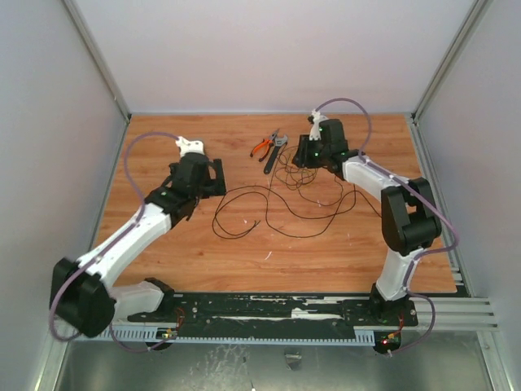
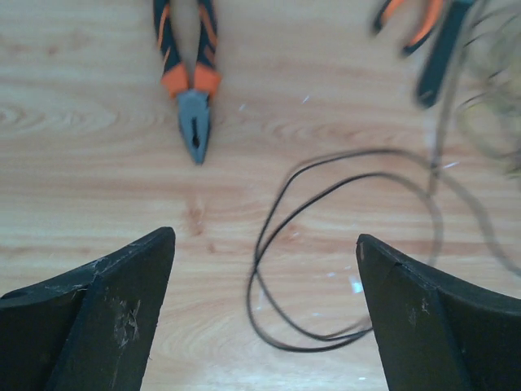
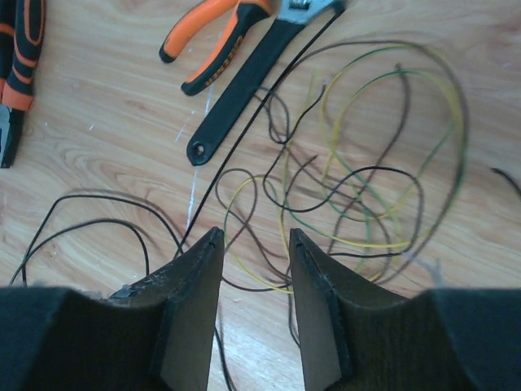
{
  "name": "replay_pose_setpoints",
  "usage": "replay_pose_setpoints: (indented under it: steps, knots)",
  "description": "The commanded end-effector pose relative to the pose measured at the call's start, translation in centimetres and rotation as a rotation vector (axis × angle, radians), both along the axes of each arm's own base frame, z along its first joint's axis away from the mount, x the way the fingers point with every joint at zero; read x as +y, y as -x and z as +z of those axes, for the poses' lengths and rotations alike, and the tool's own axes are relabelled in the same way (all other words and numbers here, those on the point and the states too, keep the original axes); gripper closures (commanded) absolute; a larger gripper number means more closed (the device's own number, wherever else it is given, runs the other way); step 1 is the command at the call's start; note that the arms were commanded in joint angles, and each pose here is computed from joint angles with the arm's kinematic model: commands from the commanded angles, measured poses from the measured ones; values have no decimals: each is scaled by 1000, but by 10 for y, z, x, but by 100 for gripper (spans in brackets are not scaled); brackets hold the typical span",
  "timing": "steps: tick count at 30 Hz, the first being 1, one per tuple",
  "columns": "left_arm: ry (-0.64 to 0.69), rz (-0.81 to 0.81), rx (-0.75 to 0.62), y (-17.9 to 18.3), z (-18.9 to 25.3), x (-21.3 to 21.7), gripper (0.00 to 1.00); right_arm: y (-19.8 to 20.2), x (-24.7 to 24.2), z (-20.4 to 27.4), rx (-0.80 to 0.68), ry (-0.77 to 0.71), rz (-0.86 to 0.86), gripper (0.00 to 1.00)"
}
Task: Zip-tie the wires
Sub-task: Place the cable at the center of the board, then untie the cable at the center of the board.
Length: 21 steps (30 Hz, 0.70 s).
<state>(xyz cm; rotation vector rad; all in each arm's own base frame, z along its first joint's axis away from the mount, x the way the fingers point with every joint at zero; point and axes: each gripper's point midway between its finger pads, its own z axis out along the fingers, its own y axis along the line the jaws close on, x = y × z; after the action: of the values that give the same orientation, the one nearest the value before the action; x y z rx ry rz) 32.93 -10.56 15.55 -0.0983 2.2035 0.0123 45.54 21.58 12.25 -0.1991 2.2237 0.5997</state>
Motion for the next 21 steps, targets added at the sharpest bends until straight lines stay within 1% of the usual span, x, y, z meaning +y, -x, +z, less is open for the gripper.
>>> replay_pose_setpoints:
  steps: [1,3,6,15,18,21]
  knots:
    - [169,-63,-191,-2,56,-14,2,-5,25,-3,3,-19,10,61]
    - [196,-82,-225,1,69,-16,2,-1,33,-14,24,-15,22,61]
    - [207,-90,-240,6,75,-15,2,4,42,-26,45,-2,32,61]
    - [207,-95,-219,8,67,-15,2,17,55,-55,102,38,45,67]
    - [208,-96,-219,10,67,-14,2,19,56,-58,106,56,46,75]
    - [211,-98,-227,10,69,-14,2,15,53,-45,74,76,32,90]
